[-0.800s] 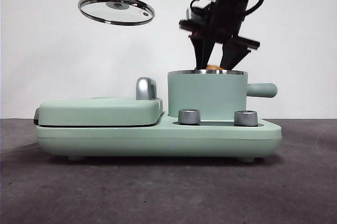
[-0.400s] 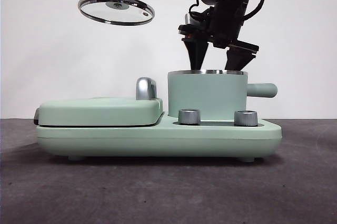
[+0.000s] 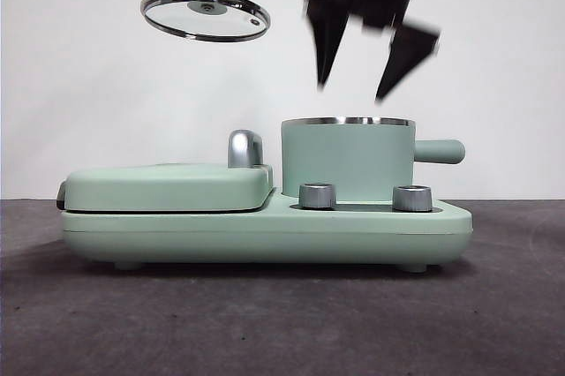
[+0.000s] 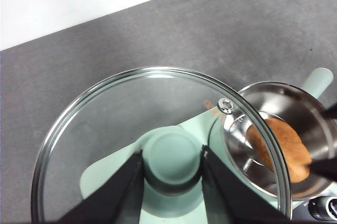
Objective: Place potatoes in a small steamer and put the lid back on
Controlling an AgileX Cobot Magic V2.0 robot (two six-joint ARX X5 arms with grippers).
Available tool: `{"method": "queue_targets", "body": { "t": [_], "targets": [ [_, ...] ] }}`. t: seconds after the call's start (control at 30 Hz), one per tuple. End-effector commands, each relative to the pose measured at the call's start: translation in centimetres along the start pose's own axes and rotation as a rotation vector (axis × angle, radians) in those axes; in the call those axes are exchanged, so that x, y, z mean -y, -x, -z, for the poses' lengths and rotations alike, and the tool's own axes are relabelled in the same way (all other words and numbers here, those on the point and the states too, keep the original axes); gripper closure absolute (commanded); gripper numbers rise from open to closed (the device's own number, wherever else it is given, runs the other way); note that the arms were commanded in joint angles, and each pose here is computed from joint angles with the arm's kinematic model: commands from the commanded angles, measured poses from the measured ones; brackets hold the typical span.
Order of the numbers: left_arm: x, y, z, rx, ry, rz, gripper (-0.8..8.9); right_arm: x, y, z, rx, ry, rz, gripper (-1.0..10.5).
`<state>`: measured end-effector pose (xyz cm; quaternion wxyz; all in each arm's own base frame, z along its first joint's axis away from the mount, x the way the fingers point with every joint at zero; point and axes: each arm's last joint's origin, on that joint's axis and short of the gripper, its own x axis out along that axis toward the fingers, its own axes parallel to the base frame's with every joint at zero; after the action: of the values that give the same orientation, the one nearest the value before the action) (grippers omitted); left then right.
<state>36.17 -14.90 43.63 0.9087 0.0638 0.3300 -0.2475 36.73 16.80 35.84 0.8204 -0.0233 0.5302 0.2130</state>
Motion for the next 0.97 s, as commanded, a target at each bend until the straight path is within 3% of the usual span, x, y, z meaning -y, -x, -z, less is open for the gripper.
{"method": "queue_targets", "body": {
  "t": [0.03,0.2,0.47,0.63,0.97],
  "targets": [
    [0.8,1.4,-0.9,0.071,-0.016,0.016,7.97,-0.8,3.9,0.9,0.037,0.005,0.009,5.2],
    [1.9,1.3,-0.9,0.068,-0.033,0.038,7.97,-1.0,8.3,3.8,0.041,0.004,0.105,5.3],
    [3.7,1.0,-0.9,0.066,-0.070,0.077,7.97,-0.7,11.9,11.5,0.029,0.006,0.104,5.3],
    [5.1,0.7,-0.8,0.063,-0.100,0.106,7.97,-1.1,12.2,17.0,0.171,0.057,0.048,5.3],
    [7.9,-1.5,0.3,0.031,-0.145,0.162,7.97,-1.0,10.1,25.2,0.393,0.045,-0.074,5.3]
  ]
}}
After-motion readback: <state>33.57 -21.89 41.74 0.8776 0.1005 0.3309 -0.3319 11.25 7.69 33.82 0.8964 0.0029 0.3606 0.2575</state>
